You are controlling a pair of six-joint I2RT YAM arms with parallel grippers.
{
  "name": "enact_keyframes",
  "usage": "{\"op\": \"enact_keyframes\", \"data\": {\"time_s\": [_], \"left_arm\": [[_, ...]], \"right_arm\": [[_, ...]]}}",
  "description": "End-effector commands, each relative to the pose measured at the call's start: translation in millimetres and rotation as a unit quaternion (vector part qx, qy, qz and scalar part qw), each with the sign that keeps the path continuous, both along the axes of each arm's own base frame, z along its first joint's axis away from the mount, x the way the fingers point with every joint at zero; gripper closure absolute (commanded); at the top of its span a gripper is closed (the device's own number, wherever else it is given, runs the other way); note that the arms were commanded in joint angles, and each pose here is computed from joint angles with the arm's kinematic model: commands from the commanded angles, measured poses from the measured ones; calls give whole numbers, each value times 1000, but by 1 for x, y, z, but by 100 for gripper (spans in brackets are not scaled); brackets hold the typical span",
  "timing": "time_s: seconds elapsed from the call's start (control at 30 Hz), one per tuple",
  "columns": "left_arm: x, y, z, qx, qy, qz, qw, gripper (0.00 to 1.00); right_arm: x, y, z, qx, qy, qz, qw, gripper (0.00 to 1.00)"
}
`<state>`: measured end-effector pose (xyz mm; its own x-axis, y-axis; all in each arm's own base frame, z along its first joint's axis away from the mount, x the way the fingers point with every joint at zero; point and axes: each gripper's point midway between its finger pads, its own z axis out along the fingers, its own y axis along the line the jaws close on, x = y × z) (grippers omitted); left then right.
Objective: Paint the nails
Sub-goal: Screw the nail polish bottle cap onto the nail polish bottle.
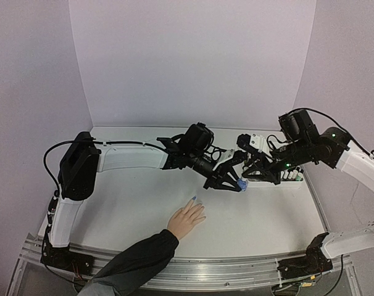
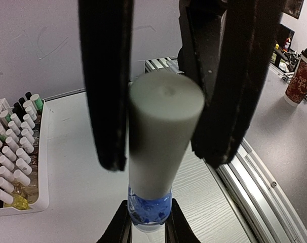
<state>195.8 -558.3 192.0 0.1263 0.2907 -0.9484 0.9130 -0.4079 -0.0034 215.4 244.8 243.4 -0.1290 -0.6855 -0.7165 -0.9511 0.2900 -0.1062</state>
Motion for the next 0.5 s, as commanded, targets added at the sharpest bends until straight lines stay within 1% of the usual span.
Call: {"op": "enact_keyframes", "data": {"time_s": [0.0, 0.07, 0.17, 0.33, 0.47], "left_arm": [[-2, 0, 48, -42, -24, -4, 999, 100], [0, -1, 48, -41, -25, 1, 999, 100], [2, -2, 49, -41, -24, 9, 999, 100], [12, -5, 55, -49, -21, 42, 998, 100], [25, -8, 56, -54, -36, 79, 995, 100]], "right_arm": [[11, 4, 6, 11, -2, -21, 1000, 85], [12, 4, 2, 7, 4, -28, 1000, 89], [13, 2, 0, 6, 9, -38, 999, 99], [18, -3, -4, 3, 19, -75, 997, 100], [31, -8, -4, 13, 14, -128, 992, 100]]}}
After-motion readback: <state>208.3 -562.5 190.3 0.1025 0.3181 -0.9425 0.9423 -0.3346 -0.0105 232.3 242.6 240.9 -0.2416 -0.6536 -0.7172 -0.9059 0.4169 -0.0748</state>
